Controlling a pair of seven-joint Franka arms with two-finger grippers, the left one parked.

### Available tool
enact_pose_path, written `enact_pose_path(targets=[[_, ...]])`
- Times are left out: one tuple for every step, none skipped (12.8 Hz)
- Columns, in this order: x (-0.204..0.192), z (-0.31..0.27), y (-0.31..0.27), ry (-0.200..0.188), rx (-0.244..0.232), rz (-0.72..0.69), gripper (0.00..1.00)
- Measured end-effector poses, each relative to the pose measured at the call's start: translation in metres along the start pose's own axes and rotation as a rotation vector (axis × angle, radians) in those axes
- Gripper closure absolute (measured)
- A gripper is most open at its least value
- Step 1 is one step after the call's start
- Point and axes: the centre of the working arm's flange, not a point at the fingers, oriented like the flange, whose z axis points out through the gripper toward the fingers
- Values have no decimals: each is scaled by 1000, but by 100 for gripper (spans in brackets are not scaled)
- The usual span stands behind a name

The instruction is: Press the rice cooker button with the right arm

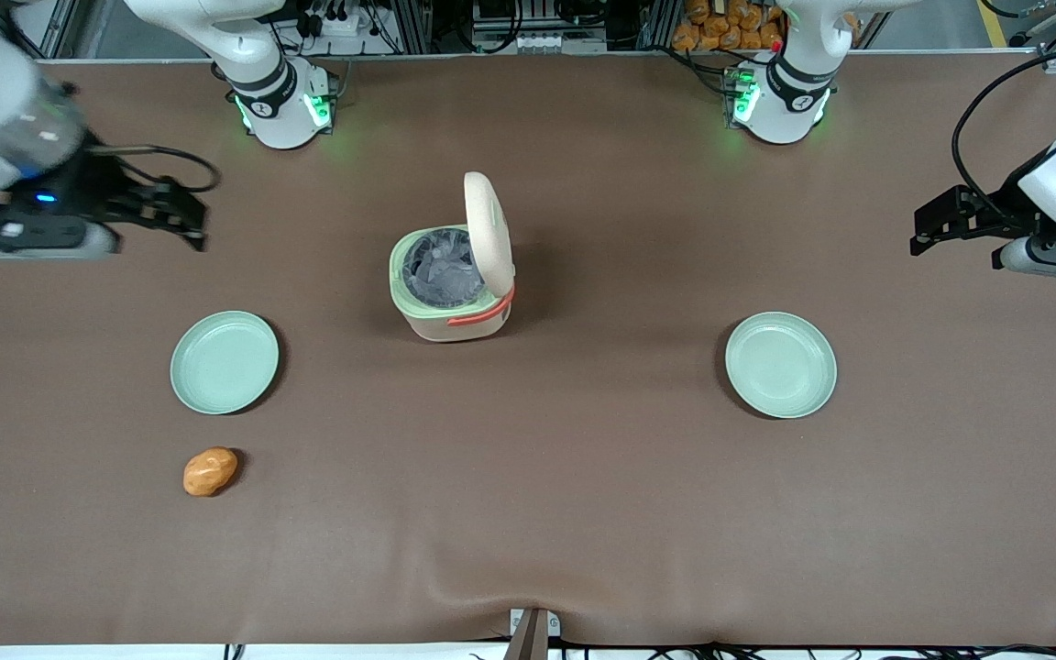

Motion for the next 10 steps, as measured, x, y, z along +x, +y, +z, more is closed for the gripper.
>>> enact_pose_path(targets=[[-2,-2,21,-7,0,-5,0],[-3,-3,40,-13,10,-7,0],[-6,-3,59,-19,30,-1,0],[-10,-3,76,-22,44,-1,0],[-14,-2,92,-26,50,-15,0],[-18,1,105,-32,54,-29,0],[-20,5,115,-41,58,-35,0],[-22,9,120,-49,59,-34,0],[-23,11,123,-54,60,-34,0],[-24,12,124,-56,61,-36,0]])
